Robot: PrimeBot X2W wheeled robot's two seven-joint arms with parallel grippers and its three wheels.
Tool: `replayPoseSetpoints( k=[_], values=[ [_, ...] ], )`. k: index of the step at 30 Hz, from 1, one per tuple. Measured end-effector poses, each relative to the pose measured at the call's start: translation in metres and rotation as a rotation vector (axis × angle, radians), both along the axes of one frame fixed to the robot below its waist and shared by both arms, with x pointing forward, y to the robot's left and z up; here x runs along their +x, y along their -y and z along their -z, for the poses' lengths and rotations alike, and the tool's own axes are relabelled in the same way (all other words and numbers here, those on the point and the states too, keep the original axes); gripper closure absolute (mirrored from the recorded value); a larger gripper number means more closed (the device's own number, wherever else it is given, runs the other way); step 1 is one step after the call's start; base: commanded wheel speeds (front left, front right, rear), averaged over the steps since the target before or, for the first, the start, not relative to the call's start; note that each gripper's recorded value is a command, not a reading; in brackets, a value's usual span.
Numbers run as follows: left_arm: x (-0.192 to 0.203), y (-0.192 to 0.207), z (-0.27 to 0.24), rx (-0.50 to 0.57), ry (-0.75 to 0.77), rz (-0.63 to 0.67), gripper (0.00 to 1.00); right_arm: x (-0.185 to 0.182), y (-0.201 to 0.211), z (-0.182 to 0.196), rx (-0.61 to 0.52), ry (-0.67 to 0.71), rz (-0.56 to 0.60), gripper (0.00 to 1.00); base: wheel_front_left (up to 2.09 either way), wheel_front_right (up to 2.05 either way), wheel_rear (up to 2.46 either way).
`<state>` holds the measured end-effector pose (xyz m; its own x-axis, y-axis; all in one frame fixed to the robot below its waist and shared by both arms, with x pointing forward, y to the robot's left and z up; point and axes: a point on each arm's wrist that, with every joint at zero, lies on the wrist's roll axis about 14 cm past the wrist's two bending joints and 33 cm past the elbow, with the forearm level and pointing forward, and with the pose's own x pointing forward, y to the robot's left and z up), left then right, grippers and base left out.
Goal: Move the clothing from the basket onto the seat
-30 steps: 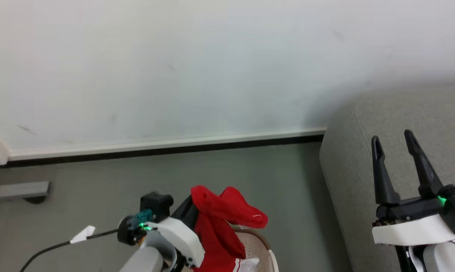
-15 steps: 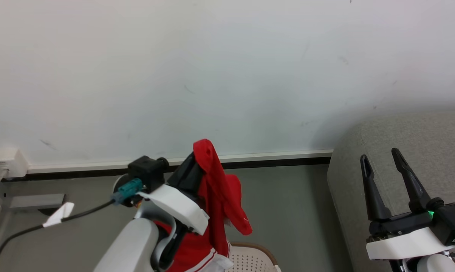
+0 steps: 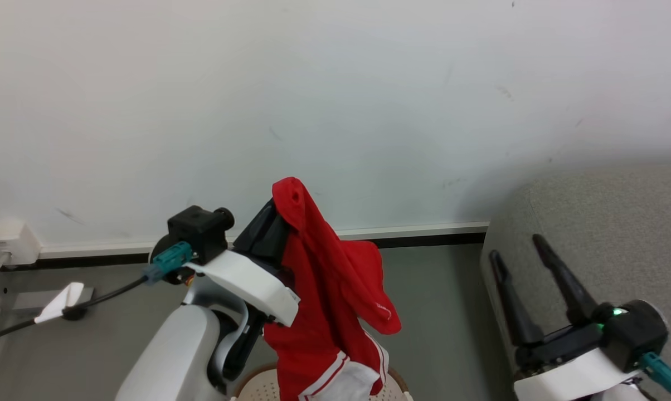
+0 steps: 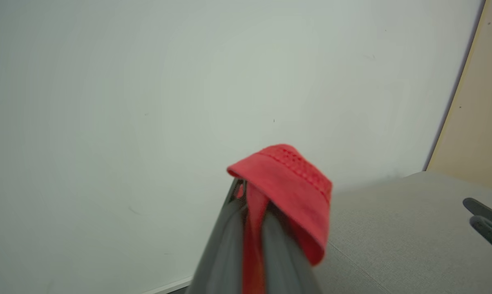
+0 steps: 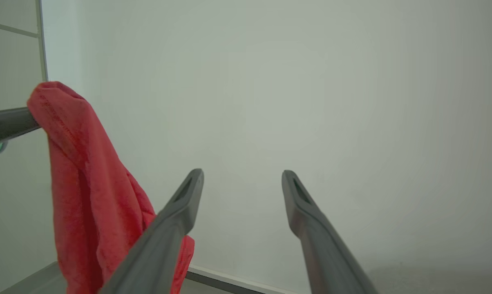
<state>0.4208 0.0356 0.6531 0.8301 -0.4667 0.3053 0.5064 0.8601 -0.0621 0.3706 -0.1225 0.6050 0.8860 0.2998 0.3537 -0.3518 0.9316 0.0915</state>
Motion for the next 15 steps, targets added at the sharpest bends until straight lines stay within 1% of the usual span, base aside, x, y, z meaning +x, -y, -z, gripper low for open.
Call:
replayPoseSetpoints(
  k=[2,4,6,9,11,15],
  values=[
    [0.000,0.000,-0.002,-0.004,0.002,0.003,1.00,-0.004,-0.019,0.003,-0.016,-0.010,-0.070,0.00,0.00,0.00,0.00],
    [0.000,0.000,-0.003,-0.002,0.005,0.003,1.00,-0.012,-0.045,0.020,-0.088,-0.047,-0.174,0.00,0.00,0.00,0.00],
    [0.000,0.001,-0.003,0.002,0.003,0.004,1.00,-0.016,-0.059,0.031,-0.115,-0.081,-0.241,0.00,0.00,0.00,0.00],
    [0.001,0.001,-0.002,0.010,-0.002,0.007,1.00,-0.012,-0.073,0.036,-0.155,-0.100,-0.303,0.00,0.00,0.00,0.00],
    [0.000,0.002,-0.002,0.014,-0.003,0.012,1.00,-0.009,-0.081,0.045,-0.195,-0.126,-0.337,0.00,0.00,0.00,0.00],
    [-0.003,0.003,-0.006,0.013,0.003,0.020,1.00,-0.006,-0.106,0.061,-0.236,-0.182,-0.427,0.00,0.00,0.00,0.00]
  ],
)
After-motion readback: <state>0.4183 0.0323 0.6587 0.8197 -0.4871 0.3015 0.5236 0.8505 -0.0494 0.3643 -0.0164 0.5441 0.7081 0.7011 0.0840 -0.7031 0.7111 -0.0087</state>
